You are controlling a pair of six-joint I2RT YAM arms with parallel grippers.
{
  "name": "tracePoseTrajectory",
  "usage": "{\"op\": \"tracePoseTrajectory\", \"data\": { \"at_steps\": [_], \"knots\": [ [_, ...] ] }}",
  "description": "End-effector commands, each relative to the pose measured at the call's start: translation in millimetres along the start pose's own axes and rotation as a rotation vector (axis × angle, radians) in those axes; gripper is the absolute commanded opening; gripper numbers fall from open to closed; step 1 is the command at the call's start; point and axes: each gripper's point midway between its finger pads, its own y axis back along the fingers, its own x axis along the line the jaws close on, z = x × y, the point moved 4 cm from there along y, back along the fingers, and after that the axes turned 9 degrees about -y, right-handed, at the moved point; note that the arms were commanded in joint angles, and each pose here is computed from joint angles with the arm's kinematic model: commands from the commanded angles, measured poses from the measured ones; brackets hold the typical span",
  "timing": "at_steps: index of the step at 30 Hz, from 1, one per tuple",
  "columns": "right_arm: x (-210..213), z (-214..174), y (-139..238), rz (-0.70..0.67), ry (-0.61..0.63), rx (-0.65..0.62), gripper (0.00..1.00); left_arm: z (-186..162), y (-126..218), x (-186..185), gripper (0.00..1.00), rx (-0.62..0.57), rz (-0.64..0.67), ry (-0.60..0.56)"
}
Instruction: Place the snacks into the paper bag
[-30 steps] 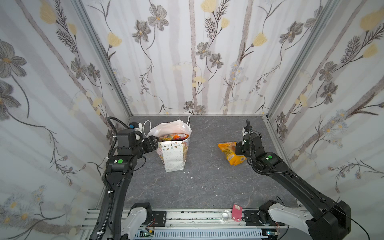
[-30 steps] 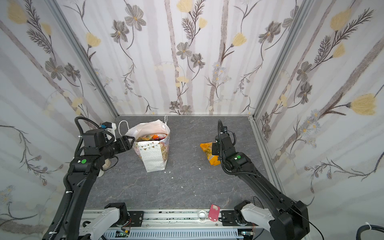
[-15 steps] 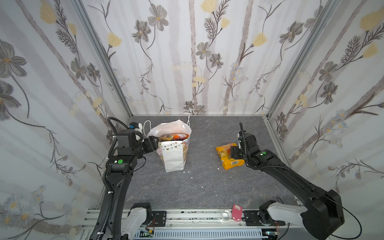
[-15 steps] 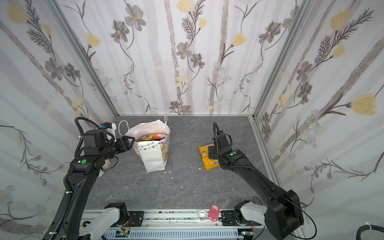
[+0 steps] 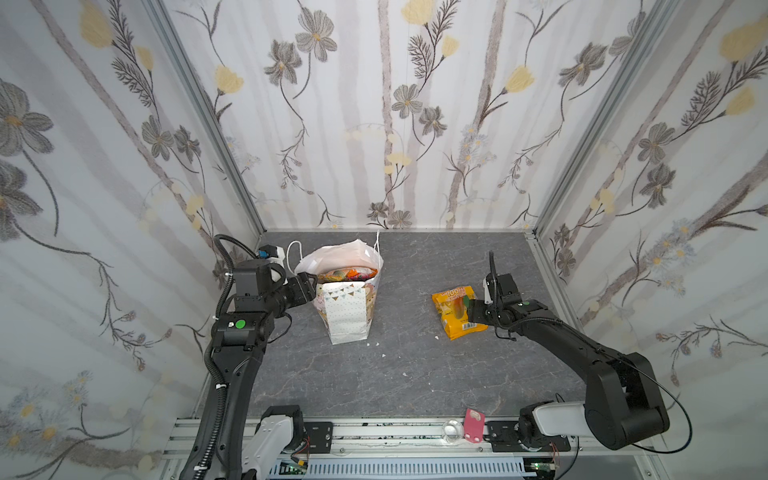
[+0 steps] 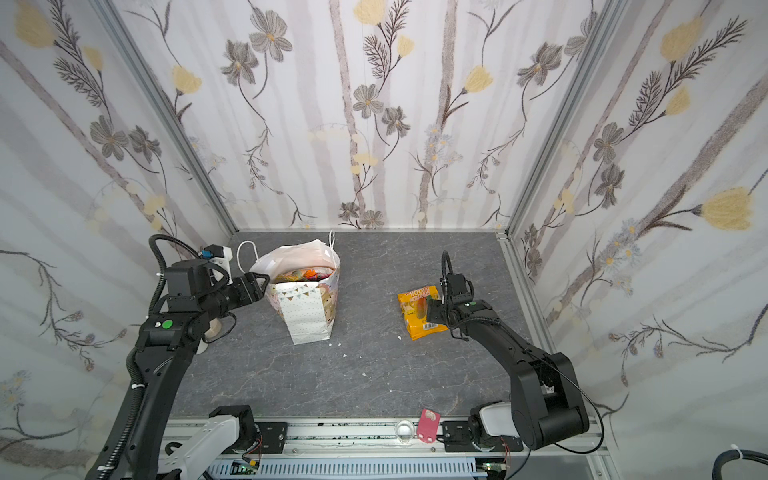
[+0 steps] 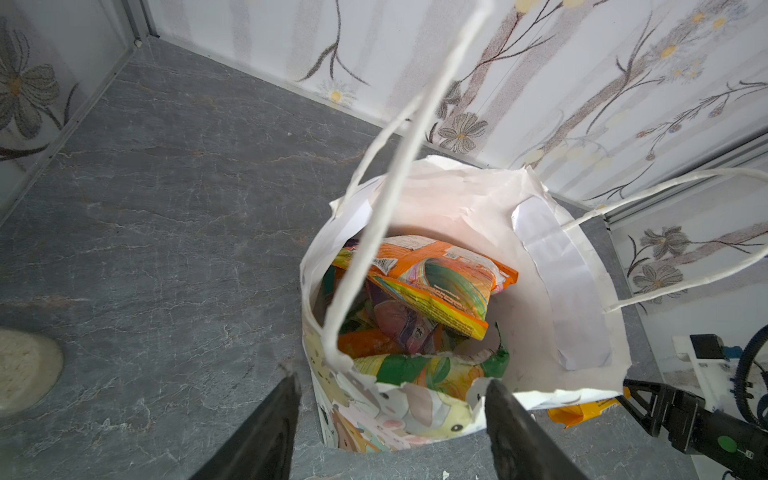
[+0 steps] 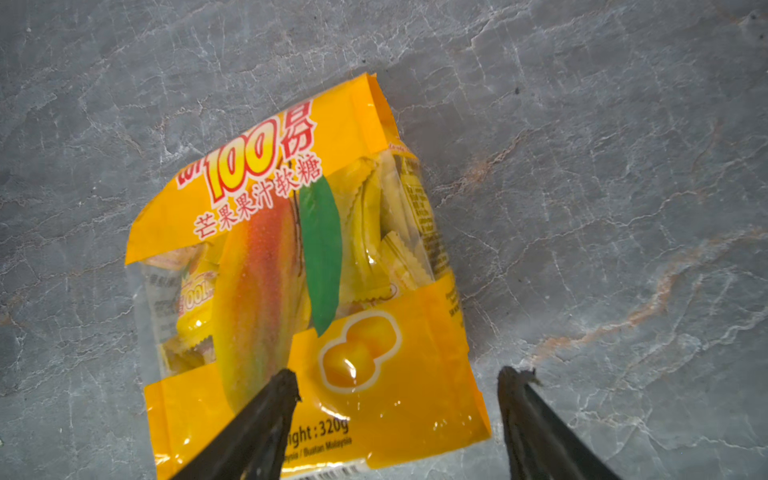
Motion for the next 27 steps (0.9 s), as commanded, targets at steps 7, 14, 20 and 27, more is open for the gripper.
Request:
{"op": "tracePoseTrajectory", "data": {
  "at_steps": [7,14,20,27],
  "knots": [
    [5.9,-0.4,-6.2,0.083,0.0,0.008,0.58,0.5,-0.7,1.5,0.7,0.0,0.009,-0.006],
    [1.3,-17.4,-17.7,0.093,-0.019,0.053,0.39,0.8,-0.2,1.3,0.7,0.001,0.009,-0.009],
    [0.7,-24.1,-24.2,0.104,-0.036,0.071,0.2,2.4,1.3,1.1,0.7,-0.001,0.013,-0.014],
    [6.0,-15.8,-15.2,0.127,-0.042,0.044,0.0,3.6,1.6,0.4,0.7,-0.003,0.01,-0.013]
  ]
}}
